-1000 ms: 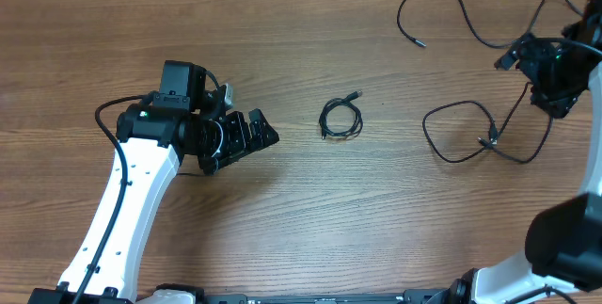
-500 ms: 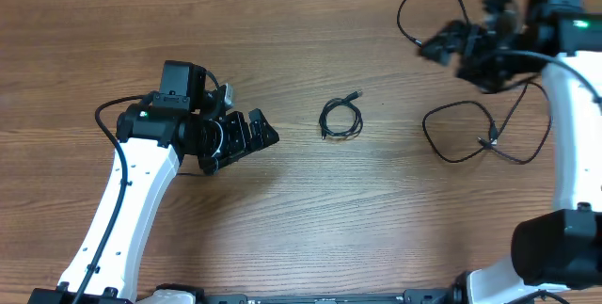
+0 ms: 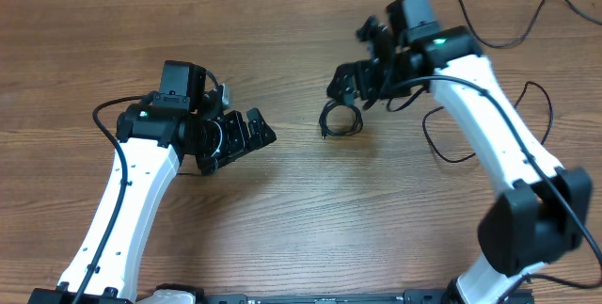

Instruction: Untangle cables

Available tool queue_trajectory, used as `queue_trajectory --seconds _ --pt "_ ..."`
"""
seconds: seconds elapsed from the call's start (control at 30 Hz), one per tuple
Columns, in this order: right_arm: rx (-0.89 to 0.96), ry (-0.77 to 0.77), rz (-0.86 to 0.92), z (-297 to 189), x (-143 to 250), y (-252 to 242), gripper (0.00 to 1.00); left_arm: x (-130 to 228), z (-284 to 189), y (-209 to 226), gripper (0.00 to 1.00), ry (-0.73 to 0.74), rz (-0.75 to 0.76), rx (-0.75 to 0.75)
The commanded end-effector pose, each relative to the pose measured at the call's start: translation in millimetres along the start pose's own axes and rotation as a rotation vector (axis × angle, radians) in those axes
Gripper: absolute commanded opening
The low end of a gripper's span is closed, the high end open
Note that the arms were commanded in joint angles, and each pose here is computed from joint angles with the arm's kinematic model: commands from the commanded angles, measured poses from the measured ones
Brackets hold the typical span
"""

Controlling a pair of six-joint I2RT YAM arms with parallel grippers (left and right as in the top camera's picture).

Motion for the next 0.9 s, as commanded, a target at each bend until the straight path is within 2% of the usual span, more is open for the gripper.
queue_trajectory --seconds 0.0,0.17,0.4,0.6,0.73,0.87 --pt "0.006 0.029 0.01 22.6 1.4 -0.5 0.95 -1.7 0.2 -1.2 1.0 -0.016 -0.024 -0.018" --pt "-0.005 0.041 0.055 52.7 0.8 0.8 0.75 -3.4 0.0 1.4 1.0 -0.042 -0.071 -0.047" --pt "0.027 0.122 0.023 93.2 7.1 8.3 0.67 -10.5 -6.1 12.1 1.0 -0.059 -0.181 -0.059" --pt "0.154 0.188 0.072 118.9 16.0 2.8 0.68 -19.0 -16.4 30.5 1.0 -0.068 -0.275 -0.075" --pt "0.158 0.21 0.085 127.2 19.3 2.6 0.69 -23.3 -23.5 43.3 1.0 -0.072 -0.335 -0.088" --pt "0.132 0.226 0.071 133.4 22.0 11.2 0.65 -25.9 -27.9 51.0 1.0 -0.076 -0.366 -0.094"
Point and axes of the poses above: each gripper's point midway between its finger pads, its own z axis out along the fingers, its own y axis along the line the jaws close on, x = y × z, the point moved 10 cm from there along -z, back along the fingers, and after that the axes turned 13 degrees about -z, right-handed, at the moved point
